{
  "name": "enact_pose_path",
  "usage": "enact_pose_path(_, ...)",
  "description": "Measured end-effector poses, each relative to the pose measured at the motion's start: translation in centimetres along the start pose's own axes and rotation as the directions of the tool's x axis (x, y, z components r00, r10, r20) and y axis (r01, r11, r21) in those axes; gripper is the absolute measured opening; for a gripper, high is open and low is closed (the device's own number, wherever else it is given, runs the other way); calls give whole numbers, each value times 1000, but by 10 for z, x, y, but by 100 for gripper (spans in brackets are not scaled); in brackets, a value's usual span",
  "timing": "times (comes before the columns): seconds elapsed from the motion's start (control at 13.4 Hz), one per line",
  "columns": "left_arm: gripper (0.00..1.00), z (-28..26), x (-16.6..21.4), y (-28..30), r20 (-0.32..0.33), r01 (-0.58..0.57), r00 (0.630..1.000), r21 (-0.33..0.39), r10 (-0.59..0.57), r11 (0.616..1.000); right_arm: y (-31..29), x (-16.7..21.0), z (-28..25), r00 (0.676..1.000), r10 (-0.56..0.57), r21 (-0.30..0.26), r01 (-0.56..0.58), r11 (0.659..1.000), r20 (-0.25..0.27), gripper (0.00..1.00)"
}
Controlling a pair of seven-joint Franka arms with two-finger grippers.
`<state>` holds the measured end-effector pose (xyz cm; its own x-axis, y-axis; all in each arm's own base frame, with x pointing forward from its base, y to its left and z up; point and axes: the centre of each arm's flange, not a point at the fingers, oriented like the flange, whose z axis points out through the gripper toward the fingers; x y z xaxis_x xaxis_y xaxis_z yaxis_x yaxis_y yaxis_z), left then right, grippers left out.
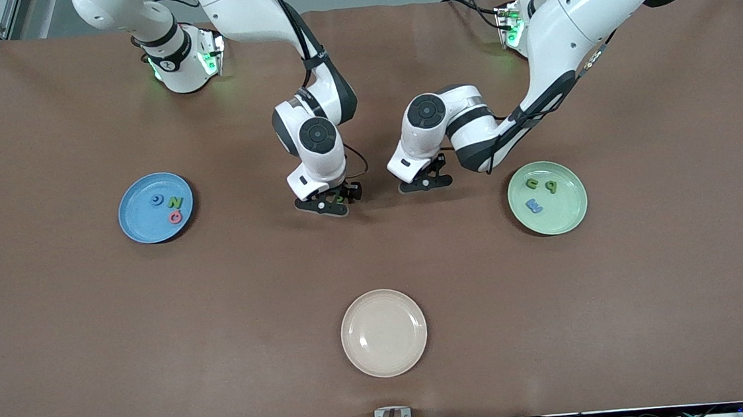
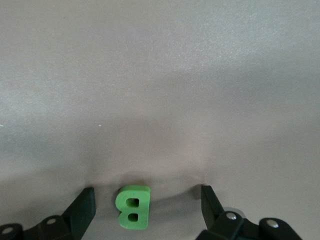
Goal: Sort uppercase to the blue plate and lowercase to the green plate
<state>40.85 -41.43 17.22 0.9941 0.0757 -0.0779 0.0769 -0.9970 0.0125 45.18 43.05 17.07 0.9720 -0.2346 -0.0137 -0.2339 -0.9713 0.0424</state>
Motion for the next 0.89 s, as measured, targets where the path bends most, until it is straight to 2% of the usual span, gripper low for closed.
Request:
enact_pose_path(0.07, 45, -1, 0, 0, -1, 0, 1000, 0, 0, 1000, -1, -1, 0, 1000, -2, 0, 2, 1000, 0, 91)
enact_pose_path(0.15, 45, -1, 0, 0, -1, 0, 1000, 0, 0, 1000, -2, -2, -1, 1000, -5, 4, 5, 1000, -4, 85)
enact_pose_path(0.22, 40, -1, 0, 0, -3, 0, 1000, 2, 0, 1000, -3, -4, -1, 1000, -8, 4, 8, 1000, -4, 85)
enact_pose_path(0.3, 40, -1, 0, 0, -3, -1, 1000, 2, 1, 1000, -5, -7, -1, 1000, -13, 2, 13, 1000, -4, 84)
enact_pose_path(0.37, 34, -2, 0, 0, -4, -1, 1000, 2, 1, 1000, -6, -10, 0, 1000, -18, 1, 18, 1000, -4, 82)
enact_pose_path(0.45, 33, -2, 0, -1, -4, -1, 1000, 2, 1, 1000, -7, -13, 1, 1000, -21, 0, 21, 1000, -4, 82)
enact_pose_path(0.52, 28, -2, 0, -1, -5, -1, 1000, 2, 1, 1000, -7, -14, -1, 1000, -23, 2, 23, 1000, -4, 72)
enact_pose_path(0.6, 28, -2, 0, -1, -5, -1, 1000, 2, 1, 1000, -7, -14, -2, 1000, -23, 2, 23, 1000, -2, 64)
enact_pose_path(0.67, 25, -2, 0, -1, -6, -1, 1000, 2, 1, 1000, -7, -14, -2, 1000, -23, 2, 23, 1000, -2, 63)
enact_pose_path(0.74, 24, -2, 1, -1, -6, 0, 1000, 1, 0, 1000, -7, -14, -3, 1000, -22, 1, 22, 1000, -1, 56)
enact_pose_path(0.89, 24, -3, 3, -2, -8, 3, 1000, 1, -3, 1000, -4, -13, -4, 1000, -18, -4, 18, 1000, 5, 32)
